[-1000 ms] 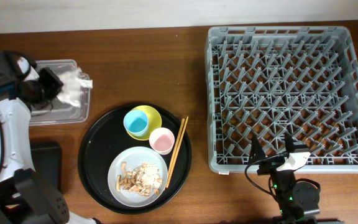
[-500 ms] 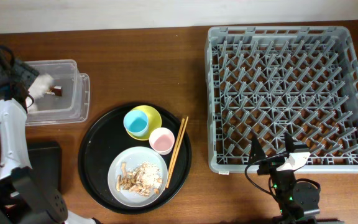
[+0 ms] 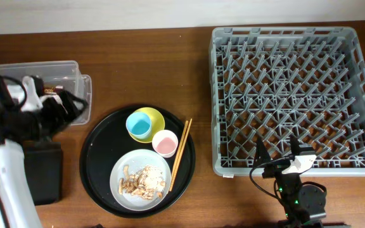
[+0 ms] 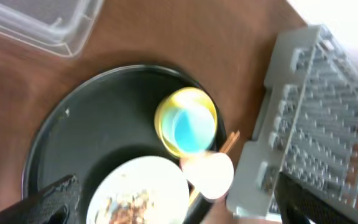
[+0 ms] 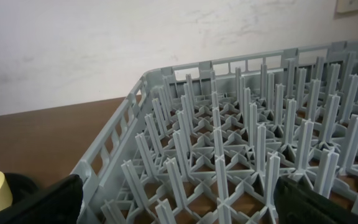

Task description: Sort waste into correct bins and load items into the dishwasher rack

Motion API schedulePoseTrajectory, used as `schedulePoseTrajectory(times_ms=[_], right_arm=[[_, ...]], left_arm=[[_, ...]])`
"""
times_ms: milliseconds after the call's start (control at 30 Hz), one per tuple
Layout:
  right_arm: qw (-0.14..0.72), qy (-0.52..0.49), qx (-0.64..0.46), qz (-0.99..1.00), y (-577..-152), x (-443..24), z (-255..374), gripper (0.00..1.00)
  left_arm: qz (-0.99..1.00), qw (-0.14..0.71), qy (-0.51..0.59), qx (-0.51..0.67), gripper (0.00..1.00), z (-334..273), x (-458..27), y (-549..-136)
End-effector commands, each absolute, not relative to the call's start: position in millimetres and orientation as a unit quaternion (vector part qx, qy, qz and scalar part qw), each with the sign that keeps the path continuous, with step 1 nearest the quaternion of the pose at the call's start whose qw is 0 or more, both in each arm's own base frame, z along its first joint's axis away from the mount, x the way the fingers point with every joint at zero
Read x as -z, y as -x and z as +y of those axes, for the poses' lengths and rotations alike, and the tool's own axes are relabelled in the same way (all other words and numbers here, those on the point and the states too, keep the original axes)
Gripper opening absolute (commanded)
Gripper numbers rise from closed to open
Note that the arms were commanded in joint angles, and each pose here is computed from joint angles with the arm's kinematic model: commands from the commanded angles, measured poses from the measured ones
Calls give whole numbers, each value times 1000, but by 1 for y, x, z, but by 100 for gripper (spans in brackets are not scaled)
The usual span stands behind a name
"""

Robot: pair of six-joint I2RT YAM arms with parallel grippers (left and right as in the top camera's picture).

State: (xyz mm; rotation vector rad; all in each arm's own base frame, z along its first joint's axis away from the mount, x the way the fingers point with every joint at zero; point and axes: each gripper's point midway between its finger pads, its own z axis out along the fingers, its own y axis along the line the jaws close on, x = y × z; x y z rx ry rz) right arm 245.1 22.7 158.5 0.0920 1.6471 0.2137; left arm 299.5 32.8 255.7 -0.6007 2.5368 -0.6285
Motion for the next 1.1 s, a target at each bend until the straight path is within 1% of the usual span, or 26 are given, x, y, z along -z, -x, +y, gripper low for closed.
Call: schedulePoseTrajectory(times_ms=[0, 33, 67, 100, 167, 233, 300, 367, 433, 500, 533, 600, 633, 667, 700, 733, 767, 833, 900, 933, 967, 1000, 1033, 1067], right_arm=[[673, -44, -85, 734, -245, -155, 19, 98], [673, -44, -85, 734, -245, -155, 19, 99], [673, -44, -85, 734, -245, -155, 19, 98], [673, -44, -85, 734, -245, -155, 19, 98], [673, -44, -85, 734, -245, -155, 19, 98], [673, -44, -85, 734, -245, -155, 19, 98], [673, -44, -85, 734, -245, -155, 19, 98], [673, -44, -85, 734, -245, -155, 19, 98], [673, -44, -85, 734, -245, -155, 19, 98], [673, -44, -85, 734, -245, -155, 19, 98], [673, -44, -85, 734, -245, -155, 19, 98], [673, -44, -85, 734, -245, -155, 19, 98], [673, -44, -85, 734, -245, -155, 19, 98], [673, -44, -85, 734, -245, -155, 19, 98], [673, -44, -85, 734, -245, -155, 19, 98], [673, -44, -85, 734, -245, -155, 19, 98], [673, -44, -85, 734, -245, -155, 19, 98], [673, -44, -85, 734, -245, -155, 19, 98], [677, -44, -86, 730, -246, -158, 19, 98], [688, -49, -144, 709, -245, -172, 31, 98], [677, -43, -247, 693, -239, -184, 56, 98], [591, -18, -440, 676, -214, -197, 106, 98], [508, 4, -533, 677, -192, -197, 132, 98], [441, -48, -604, 662, -184, -207, 138, 98]], left_arm=[[945, 181, 187, 199, 69, 10, -251, -267], [948, 167, 179, 203, 59, 2, -249, -262], [955, 140, 158, 209, 46, -14, -245, -252], [960, 119, 136, 213, 44, -29, -241, -245], [968, 88, 83, 219, 44, -58, -229, -235], [974, 81, 34, 210, 44, -78, -215, -234], [978, 79, 25, 190, 43, -89, -197, -237], [983, 107, 54, 139, 42, -82, -178, -254], [981, 129, 60, 131, 36, -80, -178, -265], [980, 149, 61, 120, 36, -76, -180, -274], [981, 165, 71, 76, 36, -60, -179, -279], [974, 188, 124, -14, 34, -20, -180, -285], [949, 202, 223, -87, 35, 28, -185, -283], [940, 201, 261, -93, 49, 42, -185, -280], [931, 198, 292, -93, 99, 52, -184, -278], [917, 192, 338, -89, 99, 71, -183, -272], [910, 185, 360, -90, 99, 83, -182, -267], [900, 161, 393, -101, 99, 101, -179, -251], [896, 152, 404, -104, 99, 106, -178, -245], [896, 152, 404, -104, 99, 106, -178, -245], [896, 152, 404, -104, 99, 106, -178, -245], [896, 152, 404, -104, 99, 106, -178, -245], [896, 152, 404, -104, 99, 106, -178, -245], [896, 152, 404, -104, 99, 106, -178, -245]])
